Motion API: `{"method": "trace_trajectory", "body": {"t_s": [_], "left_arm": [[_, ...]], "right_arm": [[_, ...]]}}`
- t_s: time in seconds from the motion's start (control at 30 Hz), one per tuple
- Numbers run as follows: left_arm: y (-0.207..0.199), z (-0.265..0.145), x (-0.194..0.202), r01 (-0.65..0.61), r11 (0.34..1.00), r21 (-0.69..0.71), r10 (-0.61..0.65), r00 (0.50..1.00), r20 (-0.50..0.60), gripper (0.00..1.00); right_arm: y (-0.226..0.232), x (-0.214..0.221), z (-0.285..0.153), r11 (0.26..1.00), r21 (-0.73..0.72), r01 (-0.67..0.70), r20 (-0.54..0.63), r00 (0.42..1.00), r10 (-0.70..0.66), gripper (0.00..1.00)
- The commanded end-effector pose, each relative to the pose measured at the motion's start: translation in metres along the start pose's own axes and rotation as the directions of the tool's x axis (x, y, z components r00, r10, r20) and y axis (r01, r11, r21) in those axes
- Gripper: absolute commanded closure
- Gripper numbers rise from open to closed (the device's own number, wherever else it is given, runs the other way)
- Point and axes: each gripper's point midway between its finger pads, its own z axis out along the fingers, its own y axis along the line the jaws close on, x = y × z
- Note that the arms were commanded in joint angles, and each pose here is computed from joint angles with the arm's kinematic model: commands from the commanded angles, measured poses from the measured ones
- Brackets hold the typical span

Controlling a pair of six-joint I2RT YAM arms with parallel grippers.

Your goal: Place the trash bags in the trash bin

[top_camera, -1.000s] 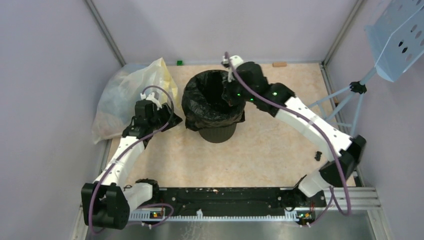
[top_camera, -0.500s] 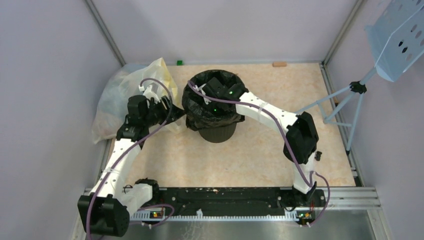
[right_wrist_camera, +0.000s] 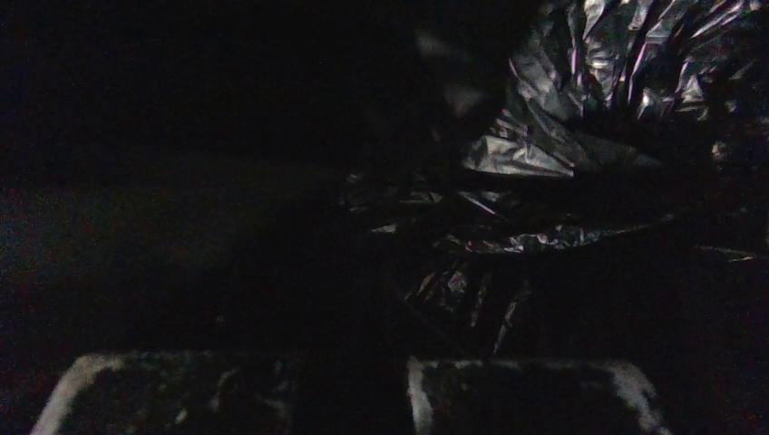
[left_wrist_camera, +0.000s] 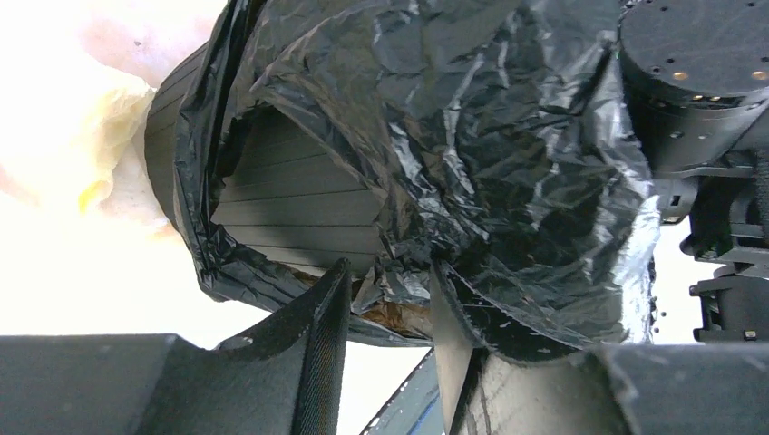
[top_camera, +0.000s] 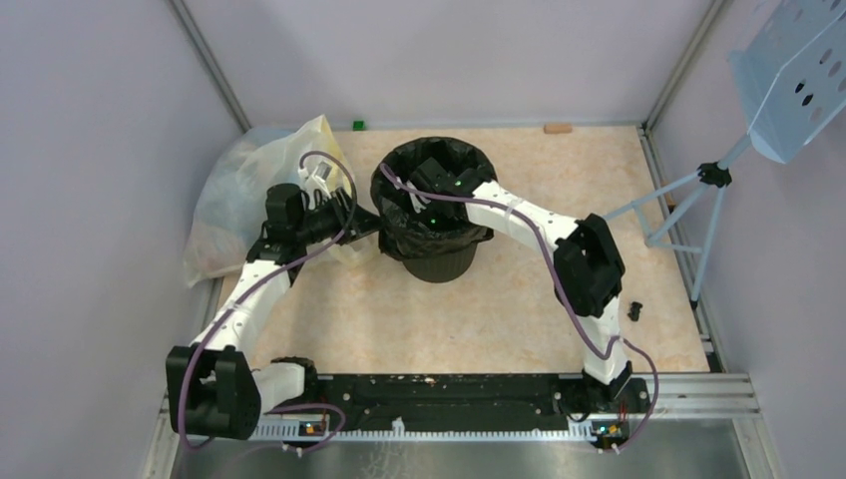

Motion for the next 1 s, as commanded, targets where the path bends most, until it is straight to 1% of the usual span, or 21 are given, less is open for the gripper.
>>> {"method": "trace_trajectory", "body": {"t_s": [0.0, 0.27, 0.47, 0.8, 0.97], "left_arm": [[-0.007, 0.006, -0.003, -0.033, 0.996, 0.078, 0.035, 0.999, -0.015, 0.57], [-0.007, 0.007, -0.005, -0.048, 0.996, 0.074, 0.048, 0.999, -0.008, 0.58], [-0.010, 0.009, -0.005, -0.059, 0.993, 0.103, 0.061, 0.998, -0.014, 0.58], [-0.022, 0.007, -0.008, -0.088, 0.987, 0.137, 0.090, 0.996, -0.011, 0.57], [-0.022, 0.006, -0.008, -0.088, 0.988, 0.127, 0.092, 0.996, -0.022, 0.57]], "right_arm": [[-0.006, 0.004, 0.011, 0.999, -0.026, -0.031, -0.005, 1.000, 0.030, 1.00], [-0.027, 0.023, 0.035, 0.996, -0.025, -0.091, -0.074, 0.993, 0.089, 1.00], [-0.037, 0.039, 0.053, 0.994, -0.025, -0.110, -0.132, 0.986, 0.106, 1.00], [-0.040, 0.057, 0.086, 0.991, -0.038, -0.127, -0.213, 0.970, 0.116, 1.00], [-0.041, 0.059, 0.093, 0.991, -0.030, -0.130, -0.251, 0.961, 0.119, 1.00]]}}
